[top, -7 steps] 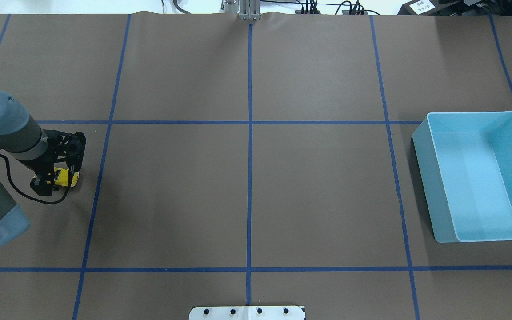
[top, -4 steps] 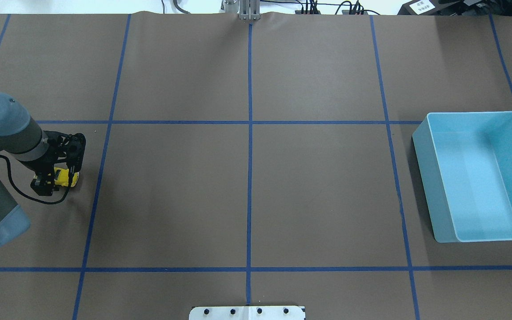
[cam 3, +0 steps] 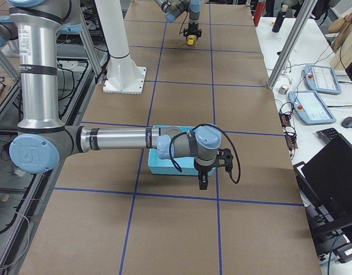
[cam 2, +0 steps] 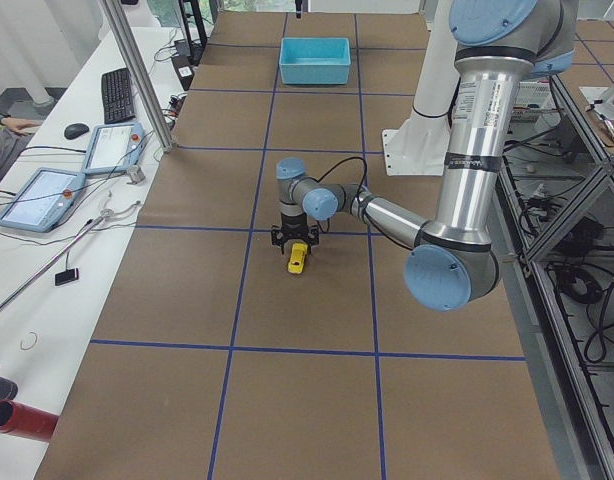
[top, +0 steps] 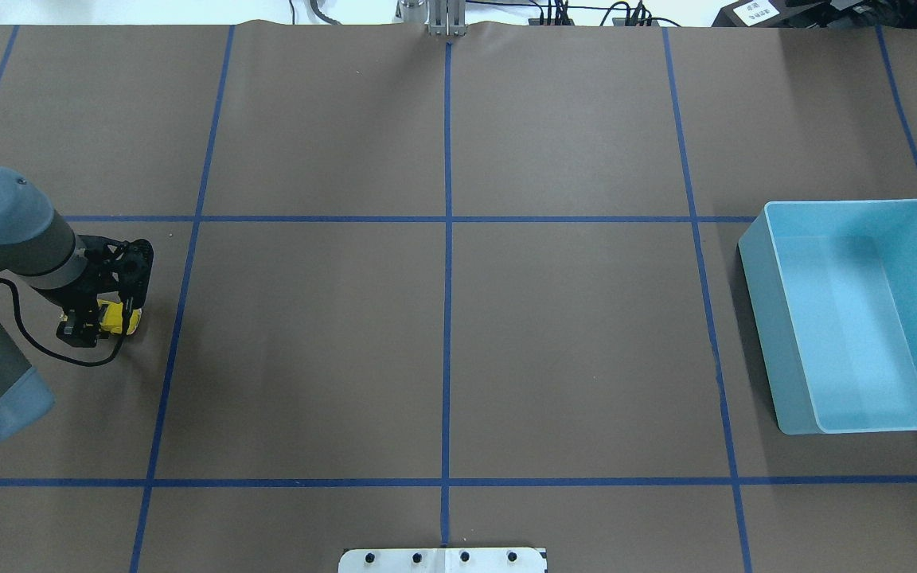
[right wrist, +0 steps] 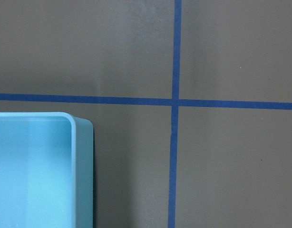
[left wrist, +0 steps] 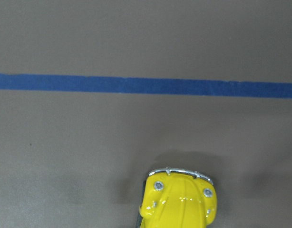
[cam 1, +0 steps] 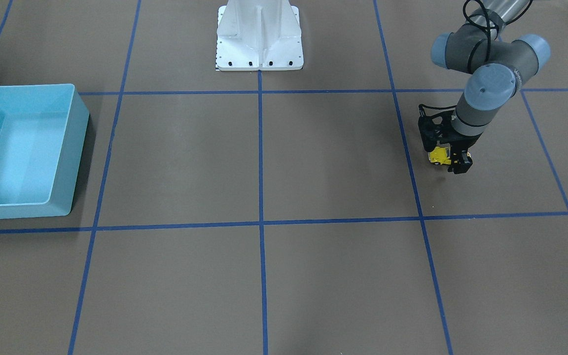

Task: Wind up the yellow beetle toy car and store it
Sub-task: 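Press the left gripper down onto the car's roof, then drag the pressed car backward, away from the blue bin, with the left gripper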

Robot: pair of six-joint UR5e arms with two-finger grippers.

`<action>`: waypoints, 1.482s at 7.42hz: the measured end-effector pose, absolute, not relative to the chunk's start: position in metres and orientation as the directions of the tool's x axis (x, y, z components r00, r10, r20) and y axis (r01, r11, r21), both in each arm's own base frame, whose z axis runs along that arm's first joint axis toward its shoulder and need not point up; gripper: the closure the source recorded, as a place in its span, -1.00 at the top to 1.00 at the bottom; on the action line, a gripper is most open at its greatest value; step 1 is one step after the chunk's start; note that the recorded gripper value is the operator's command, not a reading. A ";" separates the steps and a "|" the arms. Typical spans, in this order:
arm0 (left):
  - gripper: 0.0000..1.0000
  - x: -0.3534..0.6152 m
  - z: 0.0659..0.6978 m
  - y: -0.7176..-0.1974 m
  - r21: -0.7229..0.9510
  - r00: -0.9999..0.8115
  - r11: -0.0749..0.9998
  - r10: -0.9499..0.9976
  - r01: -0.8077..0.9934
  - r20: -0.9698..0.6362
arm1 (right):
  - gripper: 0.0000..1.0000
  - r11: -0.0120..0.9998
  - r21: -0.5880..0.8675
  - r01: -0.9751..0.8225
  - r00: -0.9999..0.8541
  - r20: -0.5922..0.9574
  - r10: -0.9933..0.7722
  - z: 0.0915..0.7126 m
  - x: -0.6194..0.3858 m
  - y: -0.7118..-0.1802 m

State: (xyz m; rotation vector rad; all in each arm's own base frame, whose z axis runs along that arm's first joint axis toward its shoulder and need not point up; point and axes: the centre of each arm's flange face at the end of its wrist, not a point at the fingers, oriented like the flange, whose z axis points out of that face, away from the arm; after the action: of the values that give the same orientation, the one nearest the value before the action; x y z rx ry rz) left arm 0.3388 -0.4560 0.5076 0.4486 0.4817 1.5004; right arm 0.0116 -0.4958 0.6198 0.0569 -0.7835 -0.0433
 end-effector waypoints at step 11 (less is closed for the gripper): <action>-1.00 0.316 0.479 -0.449 0.698 0.058 0.103 0.994 -0.709 -0.088 | 1.00 0.990 0.118 0.082 0.678 0.722 -0.142 0.587 -0.026 -0.516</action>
State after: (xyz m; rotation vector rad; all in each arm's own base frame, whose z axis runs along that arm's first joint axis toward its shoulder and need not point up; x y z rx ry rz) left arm 0.3157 -0.4489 0.4795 0.5538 0.6478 1.3949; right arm -0.0264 -0.5158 0.5870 0.0779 -0.8169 -0.1261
